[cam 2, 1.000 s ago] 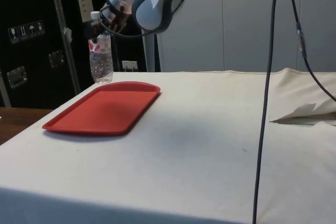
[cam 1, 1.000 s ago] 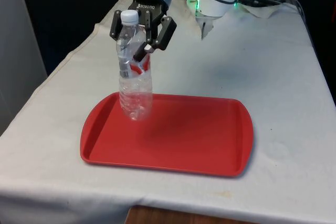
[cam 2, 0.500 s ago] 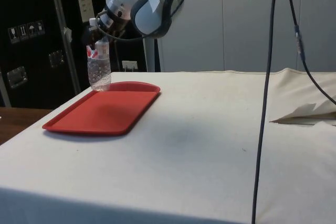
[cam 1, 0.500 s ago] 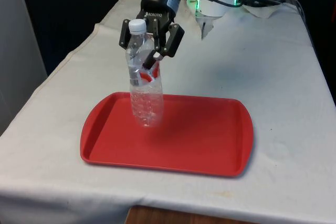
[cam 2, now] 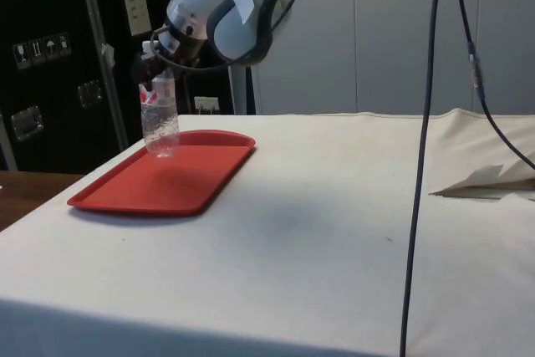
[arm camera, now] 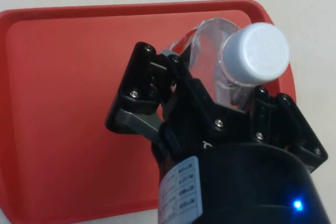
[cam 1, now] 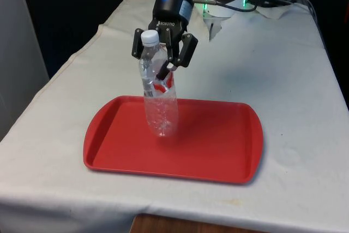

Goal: Place the bottle upright on the tray.

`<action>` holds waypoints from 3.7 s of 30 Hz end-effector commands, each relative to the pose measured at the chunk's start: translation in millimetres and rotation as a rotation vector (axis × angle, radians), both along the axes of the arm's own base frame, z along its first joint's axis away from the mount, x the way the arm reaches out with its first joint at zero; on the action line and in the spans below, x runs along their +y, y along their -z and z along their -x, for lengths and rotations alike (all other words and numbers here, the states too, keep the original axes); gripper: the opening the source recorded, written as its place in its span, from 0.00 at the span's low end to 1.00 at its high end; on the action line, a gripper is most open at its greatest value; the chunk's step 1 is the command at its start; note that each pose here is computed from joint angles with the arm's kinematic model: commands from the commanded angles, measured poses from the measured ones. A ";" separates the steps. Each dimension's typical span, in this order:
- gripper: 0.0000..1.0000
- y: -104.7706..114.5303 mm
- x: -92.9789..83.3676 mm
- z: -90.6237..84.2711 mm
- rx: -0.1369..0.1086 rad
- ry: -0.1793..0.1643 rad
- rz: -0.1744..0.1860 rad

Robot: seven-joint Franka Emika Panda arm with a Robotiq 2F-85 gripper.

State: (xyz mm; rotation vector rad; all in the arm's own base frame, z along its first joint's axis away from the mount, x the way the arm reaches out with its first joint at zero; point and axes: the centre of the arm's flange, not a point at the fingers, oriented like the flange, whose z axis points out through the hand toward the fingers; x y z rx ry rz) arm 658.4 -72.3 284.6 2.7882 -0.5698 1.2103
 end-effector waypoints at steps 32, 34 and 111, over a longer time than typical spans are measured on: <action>0.33 12.1 2.3 -4.9 0.012 -0.003 0.000; 0.33 12.1 1.2 -3.3 0.018 -0.003 0.005; 0.33 31.7 4.0 -12.3 0.009 -0.020 0.022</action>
